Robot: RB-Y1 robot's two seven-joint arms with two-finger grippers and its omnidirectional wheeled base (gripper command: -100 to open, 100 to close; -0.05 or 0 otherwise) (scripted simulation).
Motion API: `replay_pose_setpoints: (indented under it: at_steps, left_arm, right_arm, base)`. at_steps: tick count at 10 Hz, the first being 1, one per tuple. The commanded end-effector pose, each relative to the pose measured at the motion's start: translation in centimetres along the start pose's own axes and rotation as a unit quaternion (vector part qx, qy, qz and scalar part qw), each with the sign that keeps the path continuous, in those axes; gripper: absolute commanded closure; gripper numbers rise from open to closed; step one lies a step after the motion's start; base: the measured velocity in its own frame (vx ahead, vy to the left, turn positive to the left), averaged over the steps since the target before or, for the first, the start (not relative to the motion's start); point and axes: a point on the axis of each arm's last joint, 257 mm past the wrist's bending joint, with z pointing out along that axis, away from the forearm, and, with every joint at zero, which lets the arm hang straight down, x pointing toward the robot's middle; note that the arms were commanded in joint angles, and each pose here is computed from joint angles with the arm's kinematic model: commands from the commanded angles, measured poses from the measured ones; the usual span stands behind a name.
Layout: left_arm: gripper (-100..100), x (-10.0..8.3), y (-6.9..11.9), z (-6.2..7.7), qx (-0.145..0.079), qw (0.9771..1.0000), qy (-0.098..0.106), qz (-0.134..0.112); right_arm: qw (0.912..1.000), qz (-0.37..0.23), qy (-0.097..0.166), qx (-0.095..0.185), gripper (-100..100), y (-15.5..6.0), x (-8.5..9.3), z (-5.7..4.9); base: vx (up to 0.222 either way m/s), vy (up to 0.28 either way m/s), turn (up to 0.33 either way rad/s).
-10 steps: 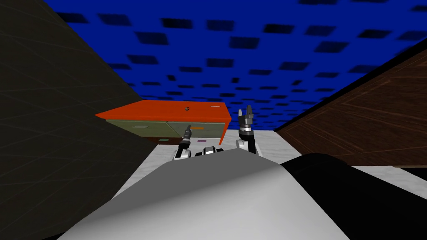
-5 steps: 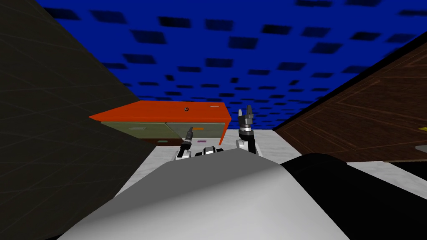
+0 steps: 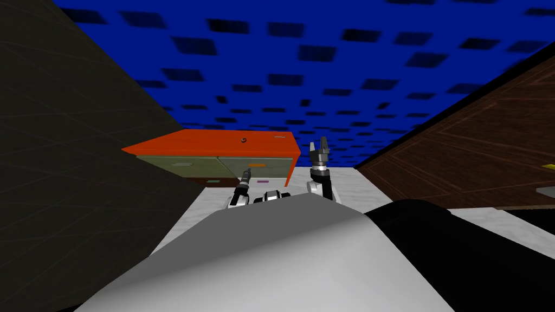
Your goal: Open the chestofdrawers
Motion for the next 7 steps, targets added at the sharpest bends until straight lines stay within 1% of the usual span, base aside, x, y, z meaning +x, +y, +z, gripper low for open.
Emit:
replay_pose_setpoints:
  at_steps: [1,2,3,5,6,7]
  left_arm:
    - [100,0.1,-0.2,-0.4,0.0,1.0,0.003,0.0]
    - [100,0.1,-0.2,-0.3,0.0,1.0,0.002,0.0]
    - [-100,0.0,-0.2,0.1,-0.004,1.0,0.002,-0.001]
    - [-100,0.0,-0.3,0.4,-0.007,1.0,0.001,-0.002]
    - [-100,-0.1,-0.3,0.6,-0.009,1.0,0.001,-0.002]
    - [-100,0.0,-0.3,0.5,-0.007,1.0,0.001,-0.002]
  right_arm:
    - [1.0,0.0,0.0,0.0,0,0.0,0.0,0.0]
    - [1.0,0.0,0.0,0.0,0,0.0,0.0,0.0]
    - [1.0,0.0,0.0,0.0,0,0.0,0.0,0.0]
    - [1.0,0.0,0.0,0.0,0,0.0,0.0,0.0]
    - [1.0,0.0,0.0,0.0,0,0.0,0.0,0.0]
    - [1.0,0.0,0.0,0.0,0,0.0,0.0,0.0]
  base:
    - [-0.176,0.033,0.02]
    - [-0.08,0.019,0.001]
    - [0.057,-0.04,-0.036]
    - [0.127,-0.037,-0.023]
    - [0.183,-0.028,-0.024]
    - [0.092,-0.016,-0.003]
